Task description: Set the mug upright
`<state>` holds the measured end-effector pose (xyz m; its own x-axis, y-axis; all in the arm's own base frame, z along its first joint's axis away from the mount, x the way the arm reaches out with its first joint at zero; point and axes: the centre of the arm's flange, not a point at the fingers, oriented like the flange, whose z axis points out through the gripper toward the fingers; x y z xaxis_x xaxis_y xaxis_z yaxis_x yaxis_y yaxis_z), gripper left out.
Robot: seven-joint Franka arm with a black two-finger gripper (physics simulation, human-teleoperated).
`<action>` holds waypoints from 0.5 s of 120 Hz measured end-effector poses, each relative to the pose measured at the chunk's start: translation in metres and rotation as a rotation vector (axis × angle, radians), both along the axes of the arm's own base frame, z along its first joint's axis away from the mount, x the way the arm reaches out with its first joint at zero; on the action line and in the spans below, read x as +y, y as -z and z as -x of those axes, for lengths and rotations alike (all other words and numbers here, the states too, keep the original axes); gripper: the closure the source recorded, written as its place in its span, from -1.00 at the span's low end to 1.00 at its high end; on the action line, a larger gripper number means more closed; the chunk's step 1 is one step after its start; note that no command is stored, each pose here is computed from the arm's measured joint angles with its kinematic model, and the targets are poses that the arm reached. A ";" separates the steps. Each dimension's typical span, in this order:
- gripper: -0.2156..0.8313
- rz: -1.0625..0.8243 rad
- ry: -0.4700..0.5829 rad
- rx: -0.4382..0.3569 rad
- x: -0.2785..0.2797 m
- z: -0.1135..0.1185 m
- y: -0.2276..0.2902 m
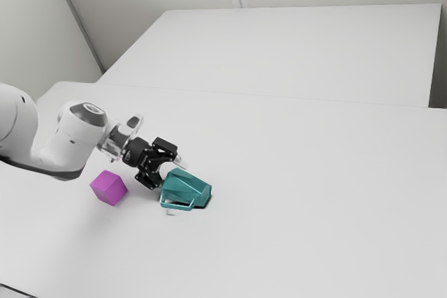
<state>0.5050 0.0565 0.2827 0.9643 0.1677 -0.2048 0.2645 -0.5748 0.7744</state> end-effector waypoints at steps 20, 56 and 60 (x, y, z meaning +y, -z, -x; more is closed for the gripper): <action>-0.12 0.002 0.016 -0.031 -0.006 -0.001 -0.001; 0.71 0.005 0.024 -0.063 -0.015 -0.005 -0.004; 0.74 0.005 0.024 -0.066 -0.015 -0.005 -0.004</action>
<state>0.5098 0.0418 0.2871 0.9795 0.1432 -0.1417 0.1990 -0.5769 0.7922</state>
